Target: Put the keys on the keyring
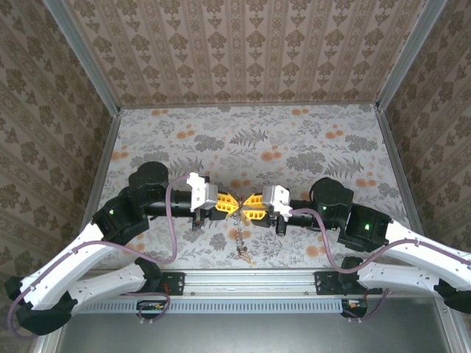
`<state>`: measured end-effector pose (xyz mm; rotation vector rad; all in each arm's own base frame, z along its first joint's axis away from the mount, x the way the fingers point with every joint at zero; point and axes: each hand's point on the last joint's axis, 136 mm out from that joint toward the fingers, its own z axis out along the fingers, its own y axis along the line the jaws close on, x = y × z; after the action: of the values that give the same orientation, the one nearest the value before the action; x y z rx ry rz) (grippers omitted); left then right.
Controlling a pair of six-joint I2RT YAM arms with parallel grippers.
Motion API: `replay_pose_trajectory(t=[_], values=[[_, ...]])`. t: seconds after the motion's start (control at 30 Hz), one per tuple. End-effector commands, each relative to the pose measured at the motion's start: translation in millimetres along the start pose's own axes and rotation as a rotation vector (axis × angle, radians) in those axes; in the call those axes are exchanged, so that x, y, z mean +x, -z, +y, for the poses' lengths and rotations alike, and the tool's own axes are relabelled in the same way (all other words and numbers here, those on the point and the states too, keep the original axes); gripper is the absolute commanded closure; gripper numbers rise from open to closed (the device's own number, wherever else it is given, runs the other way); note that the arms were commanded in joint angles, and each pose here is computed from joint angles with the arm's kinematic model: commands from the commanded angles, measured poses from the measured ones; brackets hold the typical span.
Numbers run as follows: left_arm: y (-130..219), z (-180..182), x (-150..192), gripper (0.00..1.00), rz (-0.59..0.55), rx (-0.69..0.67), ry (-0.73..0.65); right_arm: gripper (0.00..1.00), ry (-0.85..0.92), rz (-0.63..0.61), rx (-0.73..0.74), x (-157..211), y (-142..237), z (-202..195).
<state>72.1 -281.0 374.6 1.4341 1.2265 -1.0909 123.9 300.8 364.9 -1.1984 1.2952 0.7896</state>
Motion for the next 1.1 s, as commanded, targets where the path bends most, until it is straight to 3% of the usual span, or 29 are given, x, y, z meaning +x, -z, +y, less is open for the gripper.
replay_pose_trajectory(t=[0.0, 0.63, 0.83, 0.93, 1.07], values=[[7, -8, -17, 1.0, -0.054, 0.029, -0.033, 0.79, 0.02, -0.005, 0.053, -6, 6, -10], [2, -3, -10, 1.0, -0.035, 0.021, -0.022, 0.74, 0.027, -0.047, -0.069, -11, -3, 10], [1, -7, -11, 1.0, -0.044, 0.044, -0.021, 0.86, 0.017, -0.005, -0.032, -5, -11, 1], [1, -8, -9, 1.0, -0.036, 0.051, -0.013, 1.0, 0.02, -0.003, -0.022, -4, -10, 0], [4, -2, -1, 1.0, 0.015, 0.002, -0.003, 1.0, 0.028, 0.004, 0.012, -4, -5, -5]])
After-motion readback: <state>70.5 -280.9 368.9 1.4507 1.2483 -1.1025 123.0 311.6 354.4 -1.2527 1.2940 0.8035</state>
